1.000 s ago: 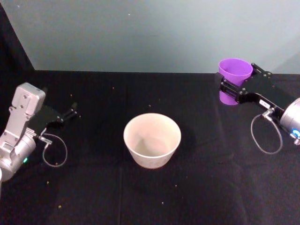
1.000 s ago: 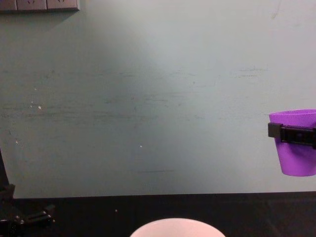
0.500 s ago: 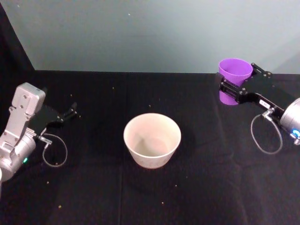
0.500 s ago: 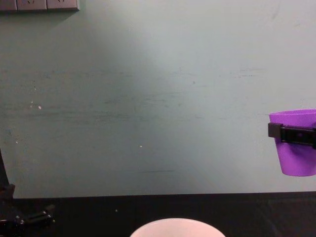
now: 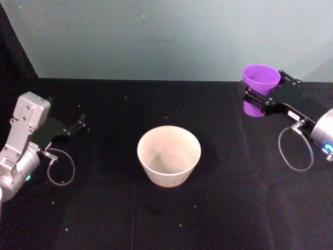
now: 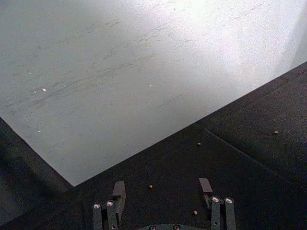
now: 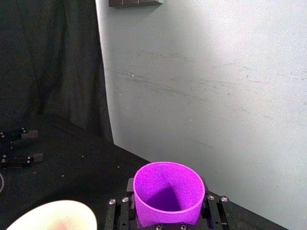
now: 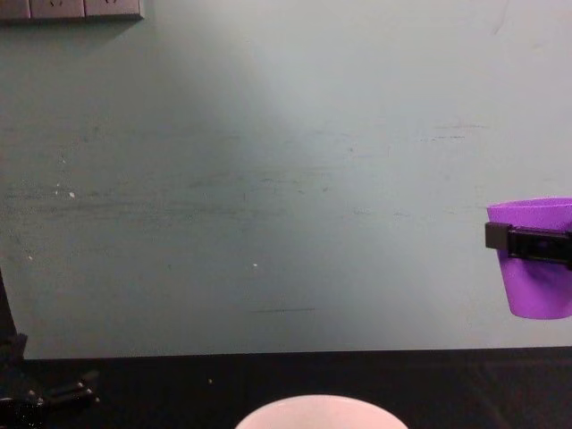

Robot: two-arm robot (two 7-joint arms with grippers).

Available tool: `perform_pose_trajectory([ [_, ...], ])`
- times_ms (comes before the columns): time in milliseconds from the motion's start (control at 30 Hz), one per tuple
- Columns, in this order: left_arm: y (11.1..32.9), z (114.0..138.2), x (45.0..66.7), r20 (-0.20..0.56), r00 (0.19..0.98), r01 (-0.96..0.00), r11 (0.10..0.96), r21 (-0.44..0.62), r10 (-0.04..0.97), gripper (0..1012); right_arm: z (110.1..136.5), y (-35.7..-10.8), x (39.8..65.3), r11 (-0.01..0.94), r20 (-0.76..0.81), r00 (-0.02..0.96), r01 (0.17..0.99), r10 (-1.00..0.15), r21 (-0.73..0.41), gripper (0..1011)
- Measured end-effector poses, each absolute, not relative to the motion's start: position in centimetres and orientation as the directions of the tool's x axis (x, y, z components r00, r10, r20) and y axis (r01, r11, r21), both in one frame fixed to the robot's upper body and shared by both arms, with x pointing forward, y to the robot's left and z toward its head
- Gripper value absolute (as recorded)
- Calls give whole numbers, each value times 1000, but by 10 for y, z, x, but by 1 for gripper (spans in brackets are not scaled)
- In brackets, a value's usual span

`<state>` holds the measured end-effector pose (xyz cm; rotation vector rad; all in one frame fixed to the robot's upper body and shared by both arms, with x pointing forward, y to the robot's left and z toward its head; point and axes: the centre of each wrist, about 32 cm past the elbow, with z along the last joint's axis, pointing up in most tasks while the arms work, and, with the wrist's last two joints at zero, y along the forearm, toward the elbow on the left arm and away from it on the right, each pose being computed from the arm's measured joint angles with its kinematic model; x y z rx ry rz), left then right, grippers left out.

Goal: Pick up the cup and pour the mung beans from the cup into the bowl.

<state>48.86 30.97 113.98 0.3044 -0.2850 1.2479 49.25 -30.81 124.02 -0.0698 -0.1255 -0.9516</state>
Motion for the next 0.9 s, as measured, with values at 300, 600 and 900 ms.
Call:
perform_pose_trajectory([
  [300, 310, 1140, 489, 374, 292, -955, 287, 70, 880, 1000, 1240, -308, 492, 579, 138, 574, 815, -807, -4, 735],
  [600, 310, 1140, 489, 374, 292, -955, 287, 70, 880, 1000, 1240, -308, 492, 579, 138, 574, 815, -807, -4, 735],
  [900, 310, 1140, 489, 374, 292, -955, 287, 70, 880, 1000, 1240, -308, 492, 579, 138, 574, 815, -807, -4, 735],
])
